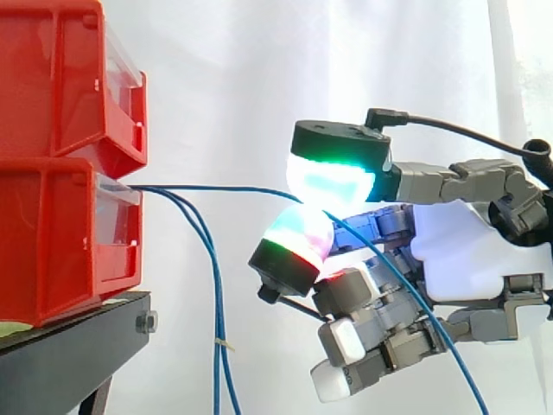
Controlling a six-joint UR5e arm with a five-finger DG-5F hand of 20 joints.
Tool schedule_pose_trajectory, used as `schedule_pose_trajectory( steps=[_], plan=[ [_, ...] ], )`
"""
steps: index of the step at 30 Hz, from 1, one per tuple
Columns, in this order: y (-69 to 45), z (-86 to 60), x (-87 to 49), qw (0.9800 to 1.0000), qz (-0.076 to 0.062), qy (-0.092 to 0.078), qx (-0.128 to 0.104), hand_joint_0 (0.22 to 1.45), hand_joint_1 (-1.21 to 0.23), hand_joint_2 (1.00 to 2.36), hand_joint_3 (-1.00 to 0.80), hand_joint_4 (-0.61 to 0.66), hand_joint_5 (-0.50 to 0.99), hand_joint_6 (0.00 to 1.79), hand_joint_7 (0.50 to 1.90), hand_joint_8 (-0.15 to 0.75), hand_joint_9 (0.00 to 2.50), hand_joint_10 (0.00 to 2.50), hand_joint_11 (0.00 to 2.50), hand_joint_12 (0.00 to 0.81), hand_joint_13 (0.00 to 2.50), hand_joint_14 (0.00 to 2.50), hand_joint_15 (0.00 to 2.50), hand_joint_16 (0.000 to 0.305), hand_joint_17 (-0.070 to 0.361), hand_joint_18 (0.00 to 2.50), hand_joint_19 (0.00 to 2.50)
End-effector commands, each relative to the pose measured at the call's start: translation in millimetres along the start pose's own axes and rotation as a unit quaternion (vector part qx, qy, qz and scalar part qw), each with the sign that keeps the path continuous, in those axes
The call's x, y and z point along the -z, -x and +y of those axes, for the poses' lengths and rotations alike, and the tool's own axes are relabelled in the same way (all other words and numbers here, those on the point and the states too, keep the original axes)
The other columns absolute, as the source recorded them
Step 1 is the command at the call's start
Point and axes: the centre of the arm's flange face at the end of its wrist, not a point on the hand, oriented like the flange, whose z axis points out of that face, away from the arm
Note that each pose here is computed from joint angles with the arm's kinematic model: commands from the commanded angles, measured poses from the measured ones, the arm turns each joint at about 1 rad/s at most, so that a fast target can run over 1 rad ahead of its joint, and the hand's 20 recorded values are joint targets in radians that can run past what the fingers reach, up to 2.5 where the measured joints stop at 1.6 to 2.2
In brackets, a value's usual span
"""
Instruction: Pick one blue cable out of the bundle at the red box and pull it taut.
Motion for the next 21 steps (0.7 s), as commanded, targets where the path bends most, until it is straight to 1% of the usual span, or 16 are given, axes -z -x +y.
schedule_pose_trajectory(
  steps=[1,5,9,11,17,19,21],
  plan=[
    [0.8,0.1,-0.1,1.0,-0.001,0.0,0.001,0.61,-0.72,1.01,-0.05,0.14,-0.16,0.91,1.07,0.379,1.03,0.0,1.24,0.402,0.94,0.02,0.66,0.059,0.132,0.7,0.41],
    [-0.4,0.1,0.0,1.0,0.0,0.0,0.002,0.63,-0.76,1.01,-0.02,0.1,-0.16,0.92,1.1,0.374,1.04,0.0,1.26,0.396,0.93,0.02,0.66,0.058,0.13,0.7,0.4],
    [0.9,0.1,-0.1,1.0,-0.001,0.0,0.002,0.64,-0.79,1.02,0.01,0.04,-0.15,0.92,1.14,0.367,1.03,0.01,1.27,0.389,0.92,0.02,0.66,0.056,0.126,0.69,0.4],
    [0.9,0.1,-0.1,1.0,-0.001,0.0,0.002,0.65,-0.81,1.02,0.04,0.0,-0.15,0.92,1.19,0.366,1.03,0.01,1.27,0.39,0.91,0.02,0.66,0.056,0.125,0.69,0.4],
    [-0.1,1.0,0.4,1.0,-0.001,0.0,0.002,0.66,-0.82,1.01,0.09,-0.05,-0.14,0.92,1.28,0.369,1.07,0.0,1.28,0.397,0.91,0.02,0.64,0.058,0.129,0.7,0.39],
    [1.3,0.4,0.9,1.0,-0.001,-0.003,0.004,0.66,-0.82,1.01,0.1,-0.05,-0.14,0.92,1.31,0.368,1.09,0.0,1.29,0.397,0.91,0.02,0.64,0.057,0.129,0.7,0.39],
    [0.6,-0.6,2.1,0.9999,-0.001,-0.009,0.006,0.66,-0.81,1.01,0.11,-0.06,-0.14,0.92,1.32,0.371,1.11,0.01,1.3,0.395,0.91,0.02,0.64,0.057,0.129,0.69,0.39]
  ],
)
